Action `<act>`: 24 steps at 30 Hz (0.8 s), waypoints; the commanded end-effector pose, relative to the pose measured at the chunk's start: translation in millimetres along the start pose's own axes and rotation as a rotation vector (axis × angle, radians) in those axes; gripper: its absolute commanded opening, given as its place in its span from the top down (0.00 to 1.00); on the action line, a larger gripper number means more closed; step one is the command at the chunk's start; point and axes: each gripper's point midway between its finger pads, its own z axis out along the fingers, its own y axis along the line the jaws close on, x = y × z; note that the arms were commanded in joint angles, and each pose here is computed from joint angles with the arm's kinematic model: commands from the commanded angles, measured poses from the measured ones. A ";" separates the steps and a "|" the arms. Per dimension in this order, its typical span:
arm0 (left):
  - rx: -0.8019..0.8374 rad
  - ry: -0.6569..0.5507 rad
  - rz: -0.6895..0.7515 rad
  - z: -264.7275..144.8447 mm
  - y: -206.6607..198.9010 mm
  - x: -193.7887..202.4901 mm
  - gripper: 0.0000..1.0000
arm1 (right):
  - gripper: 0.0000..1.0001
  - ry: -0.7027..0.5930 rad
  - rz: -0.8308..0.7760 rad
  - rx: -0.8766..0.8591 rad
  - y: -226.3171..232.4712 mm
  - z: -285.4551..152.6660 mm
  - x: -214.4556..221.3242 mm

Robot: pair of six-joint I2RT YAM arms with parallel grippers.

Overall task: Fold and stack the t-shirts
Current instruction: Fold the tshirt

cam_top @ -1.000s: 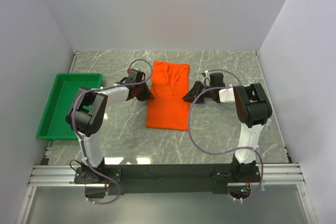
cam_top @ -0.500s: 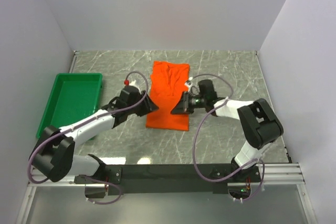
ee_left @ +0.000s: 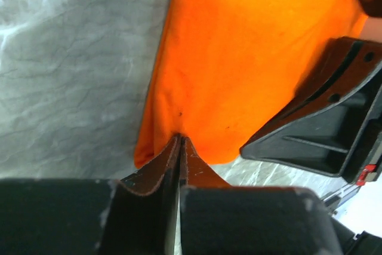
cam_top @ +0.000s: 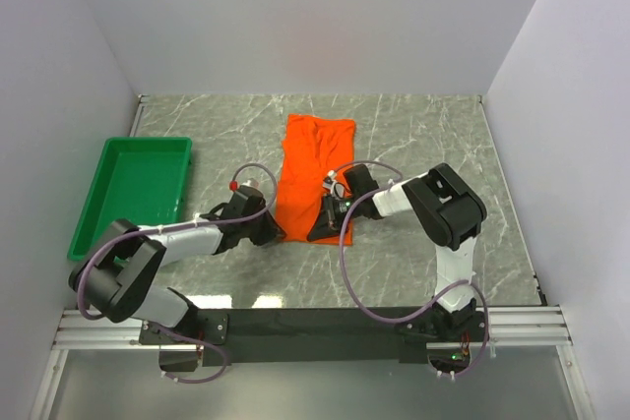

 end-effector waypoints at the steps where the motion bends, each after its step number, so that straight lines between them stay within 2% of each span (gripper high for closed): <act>1: -0.079 0.005 -0.040 8.0 27.5 11.2 0.93 | 1.00 -0.029 0.057 0.101 -26.9 -1.7 -2.3; 4: -0.104 0.022 -0.067 7.8 41.7 21.5 0.94 | 1.00 -0.064 0.011 0.077 -9.6 -20.7 -3.9; 8: -0.103 0.018 -0.074 4.2 40.6 20.7 0.95 | 1.00 -0.107 -0.050 0.131 -7.9 -51.8 -3.3; 11: -0.110 0.006 -0.071 -0.3 38.5 16.9 0.95 | 1.00 -0.128 -0.018 0.166 -23.7 -72.1 3.6; 17: -0.117 0.004 -0.066 -2.6 38.1 15.2 0.95 | 1.00 -0.091 0.108 0.257 -70.5 -81.9 24.2; 20: -0.169 0.036 -0.062 -3.7 47.5 21.6 0.95 | 1.00 -0.074 0.152 0.297 -82.3 -82.2 30.3; 24: -0.212 0.094 -0.096 -7.2 54.5 33.4 0.97 | 1.00 -0.123 0.205 0.352 -93.6 -98.5 31.3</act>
